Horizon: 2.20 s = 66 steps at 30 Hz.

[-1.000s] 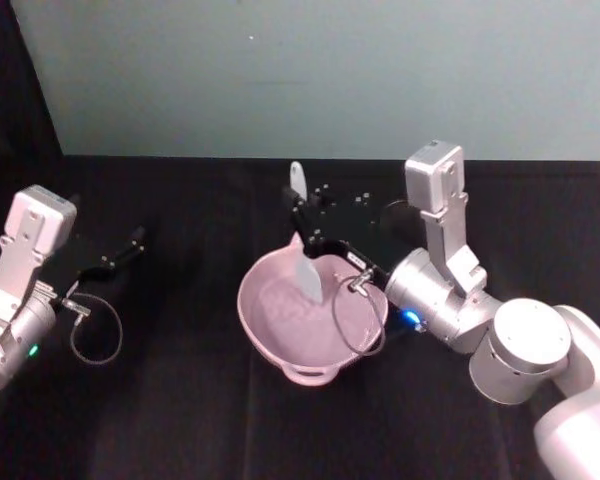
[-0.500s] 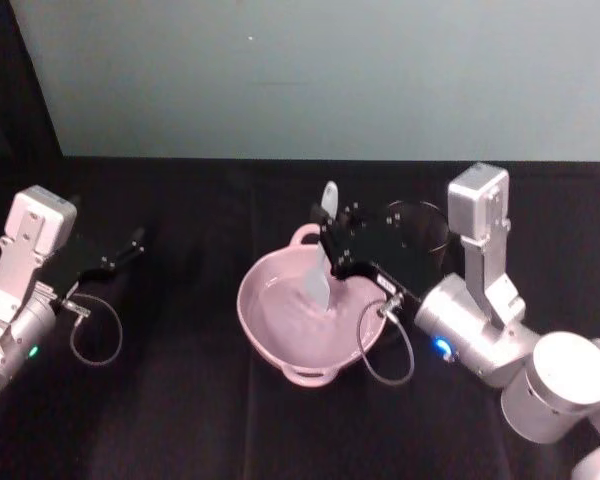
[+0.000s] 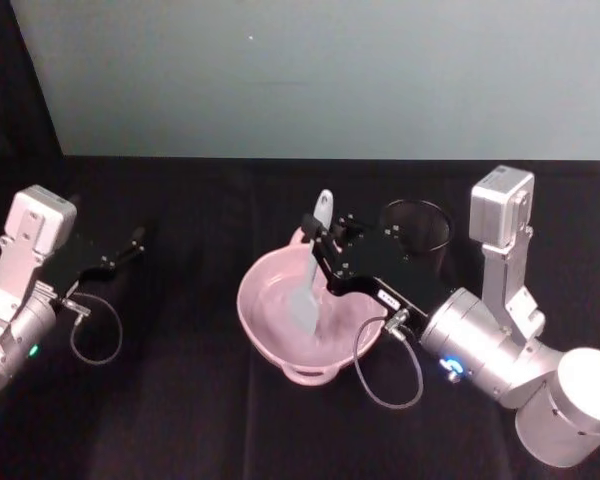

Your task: Use the one hand to pick up the spoon and stir the clear water in the bowl.

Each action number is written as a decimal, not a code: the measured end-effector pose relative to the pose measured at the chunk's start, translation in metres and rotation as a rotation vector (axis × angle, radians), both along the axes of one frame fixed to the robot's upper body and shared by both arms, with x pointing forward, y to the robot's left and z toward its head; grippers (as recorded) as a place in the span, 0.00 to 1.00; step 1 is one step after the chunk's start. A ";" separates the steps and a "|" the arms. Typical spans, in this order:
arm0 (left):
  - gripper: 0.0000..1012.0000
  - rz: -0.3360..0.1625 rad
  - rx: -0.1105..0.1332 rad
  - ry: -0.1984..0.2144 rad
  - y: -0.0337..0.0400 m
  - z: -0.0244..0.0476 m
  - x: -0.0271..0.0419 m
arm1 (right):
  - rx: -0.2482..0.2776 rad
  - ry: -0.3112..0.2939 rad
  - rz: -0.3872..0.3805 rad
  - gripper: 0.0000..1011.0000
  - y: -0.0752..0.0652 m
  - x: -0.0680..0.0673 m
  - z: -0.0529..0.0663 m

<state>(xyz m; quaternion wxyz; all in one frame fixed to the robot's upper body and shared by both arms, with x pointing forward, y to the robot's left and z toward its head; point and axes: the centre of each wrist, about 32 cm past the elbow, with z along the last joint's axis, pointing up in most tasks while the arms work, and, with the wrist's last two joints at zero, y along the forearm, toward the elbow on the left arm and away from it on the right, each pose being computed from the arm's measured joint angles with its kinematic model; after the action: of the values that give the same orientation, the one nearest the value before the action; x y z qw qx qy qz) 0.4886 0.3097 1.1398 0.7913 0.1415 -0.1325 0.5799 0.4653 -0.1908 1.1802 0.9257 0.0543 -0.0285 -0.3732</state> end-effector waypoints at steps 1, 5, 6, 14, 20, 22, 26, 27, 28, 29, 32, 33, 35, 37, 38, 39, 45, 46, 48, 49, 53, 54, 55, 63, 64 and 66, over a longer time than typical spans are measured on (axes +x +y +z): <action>1.00 0.000 0.000 0.000 0.0000 0.0000 0.0000 | -0.007 0.008 0.002 0.12 -0.001 -0.001 0.005; 1.00 0.000 0.000 0.000 0.0000 0.0000 0.0000 | -0.016 0.028 -0.001 0.12 -0.005 -0.003 0.015; 1.00 0.000 0.000 0.000 0.0000 0.0000 0.0000 | -0.017 0.033 -0.003 0.12 -0.007 -0.003 0.018; 1.00 0.000 0.000 0.000 0.0000 0.0000 0.0000 | -0.010 0.031 -0.036 0.12 -0.013 -0.001 0.033; 1.00 0.000 0.000 0.000 0.0000 0.0000 0.0000 | 0.013 0.025 -0.068 0.12 -0.017 -0.001 0.042; 1.00 0.000 0.000 0.000 0.0000 0.0000 0.0000 | 0.027 0.023 -0.081 0.12 -0.019 -0.001 0.047; 1.00 0.000 0.000 0.000 0.0000 0.0000 0.0000 | 0.079 0.030 -0.116 0.12 -0.023 -0.001 0.055; 1.00 0.000 0.000 0.000 0.0000 0.0000 0.0000 | 0.091 0.033 -0.125 0.12 -0.024 -0.001 0.057; 1.00 0.000 0.000 0.000 0.0000 0.0000 0.0000 | 0.103 0.036 -0.134 0.12 -0.025 -0.001 0.058; 1.00 0.000 0.000 0.000 0.0000 0.0000 0.0000 | 0.124 0.043 -0.154 0.12 -0.026 -0.001 0.061; 1.00 0.000 0.000 0.000 0.0000 0.0000 0.0000 | 0.156 0.051 -0.193 0.12 -0.030 -0.001 0.066; 1.00 0.000 0.000 0.000 0.0000 0.0000 0.0000 | 0.163 0.052 -0.201 0.12 -0.031 -0.002 0.067; 1.00 0.000 0.000 0.000 0.0000 0.0000 0.0000 | 0.179 0.055 -0.224 0.12 -0.034 -0.002 0.070; 1.00 0.000 0.000 0.000 0.0000 0.0000 0.0000 | 0.193 0.060 -0.246 0.12 -0.036 -0.002 0.072; 1.00 0.000 0.000 0.000 0.0000 0.0000 0.0000 | 0.207 0.066 -0.267 0.12 -0.038 -0.002 0.073; 1.00 0.000 0.000 0.000 0.0000 0.0000 0.0000 | 0.207 0.066 -0.267 0.12 -0.038 -0.002 0.073; 1.00 0.000 0.000 0.000 0.0000 0.0000 0.0000 | 0.258 0.095 -0.354 0.12 -0.047 0.002 0.070; 1.00 0.000 0.000 0.000 0.0000 0.0000 0.0000 | 0.266 0.101 -0.364 0.12 -0.049 0.003 0.069; 1.00 0.000 0.000 0.000 0.0000 0.0000 0.0000 | 0.285 0.118 -0.389 0.12 -0.053 0.007 0.066; 1.00 0.000 0.000 0.000 0.0000 0.0000 0.0000 | 0.285 0.118 -0.389 0.12 -0.053 0.007 0.066; 1.00 0.000 0.000 0.000 0.0000 0.0000 0.0000 | 0.318 0.149 -0.419 0.12 -0.060 0.014 0.060; 1.00 0.000 0.000 0.000 0.0000 0.0000 0.0000 | 0.320 0.153 -0.422 0.12 -0.061 0.015 0.059; 1.00 0.000 0.000 0.000 0.0000 0.0000 0.0000 | 0.326 0.158 -0.427 0.12 -0.062 0.018 0.058; 1.00 0.000 0.000 0.000 0.0000 0.0000 0.0000 | 0.335 0.176 -0.447 0.12 -0.066 0.030 0.052; 1.00 0.000 0.000 0.000 0.0000 0.0000 0.0000 | 0.335 0.176 -0.447 0.12 -0.066 0.030 0.052; 1.00 0.000 0.000 0.000 0.0000 0.0000 0.0000 | 0.336 0.182 -0.451 0.12 -0.066 0.033 0.050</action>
<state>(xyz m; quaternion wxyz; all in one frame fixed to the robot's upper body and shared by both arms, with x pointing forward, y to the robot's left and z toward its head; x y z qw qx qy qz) 0.4886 0.3097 1.1398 0.7913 0.1415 -0.1325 0.5799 0.4980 -0.2571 1.2302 0.7964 0.1653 0.1056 -0.5721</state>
